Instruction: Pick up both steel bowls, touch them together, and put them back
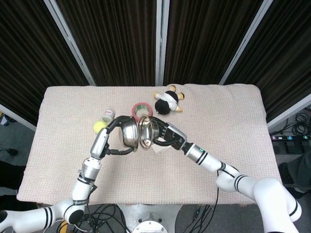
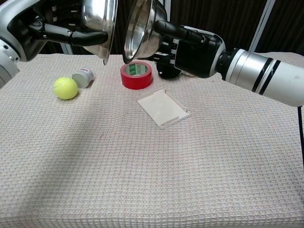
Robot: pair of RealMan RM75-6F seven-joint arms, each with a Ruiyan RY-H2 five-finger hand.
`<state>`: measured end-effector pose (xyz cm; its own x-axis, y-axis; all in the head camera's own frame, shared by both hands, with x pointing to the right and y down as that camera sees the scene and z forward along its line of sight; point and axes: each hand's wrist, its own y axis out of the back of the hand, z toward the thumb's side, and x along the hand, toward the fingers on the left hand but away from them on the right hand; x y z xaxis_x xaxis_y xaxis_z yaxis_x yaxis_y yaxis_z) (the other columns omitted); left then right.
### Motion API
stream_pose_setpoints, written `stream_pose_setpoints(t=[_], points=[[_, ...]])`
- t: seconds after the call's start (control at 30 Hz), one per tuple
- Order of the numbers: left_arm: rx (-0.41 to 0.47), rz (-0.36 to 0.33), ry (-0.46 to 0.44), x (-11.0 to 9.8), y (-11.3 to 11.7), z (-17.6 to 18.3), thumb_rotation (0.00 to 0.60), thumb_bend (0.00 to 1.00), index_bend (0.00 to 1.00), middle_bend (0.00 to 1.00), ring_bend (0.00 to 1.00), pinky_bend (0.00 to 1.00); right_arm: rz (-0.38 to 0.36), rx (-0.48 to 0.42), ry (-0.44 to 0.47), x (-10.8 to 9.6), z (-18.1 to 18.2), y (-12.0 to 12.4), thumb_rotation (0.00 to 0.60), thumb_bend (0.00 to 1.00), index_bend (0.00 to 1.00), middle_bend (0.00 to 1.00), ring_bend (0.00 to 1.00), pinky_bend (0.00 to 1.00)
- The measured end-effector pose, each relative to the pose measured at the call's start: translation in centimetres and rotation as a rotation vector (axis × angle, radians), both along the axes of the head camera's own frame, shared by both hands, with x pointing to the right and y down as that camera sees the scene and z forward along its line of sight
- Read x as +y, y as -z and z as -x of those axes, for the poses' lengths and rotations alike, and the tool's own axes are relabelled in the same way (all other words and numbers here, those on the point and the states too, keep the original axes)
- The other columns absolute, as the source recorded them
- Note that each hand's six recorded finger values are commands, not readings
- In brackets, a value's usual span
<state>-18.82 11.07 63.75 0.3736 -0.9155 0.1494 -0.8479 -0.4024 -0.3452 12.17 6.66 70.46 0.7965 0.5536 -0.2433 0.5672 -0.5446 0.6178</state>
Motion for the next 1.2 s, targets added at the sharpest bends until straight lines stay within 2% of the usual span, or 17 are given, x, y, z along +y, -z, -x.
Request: stream_pose_setpoints(t=[0.37,0.8,1.0,1.2], points=[[-0.051,-0.069,0.002,0.2,0.3,-1.6,0.6,0.2,0.48,0.42,0.42,0.65,0.018,-0.055,0.026,-0.2,3.5,0.5,0.6,0.24,0.53,0.37,0.25,0.37],[-0.06,-0.085,0.075,-0.6,0.6,1.1,0.6,0.21,0.48,0.43,0.42,0.65,0.018,-0.026,-0.024,-0.9,0.6,0.0,0.6,0.24,0.53,0.37,0.25,0.37],[-0.053,-0.071,0.031,-0.5,0.4,-0.2,0.6,0.21,0.48,0.43,0.43,0.65,0.013,-0.027,0.018,-0.8,2.4,0.1,0.6,0.24,0.53,0.37,0.25,0.37],[-0.058,-0.087,-0.013,-0.7,0.6,-1.8,0.6,0.21,0.48,0.43,0.43,0.65,0.008,-0.036,0.061,-0.7,4.5,0.5,0.6,0.24,0.53,0.37,0.25,0.37]])
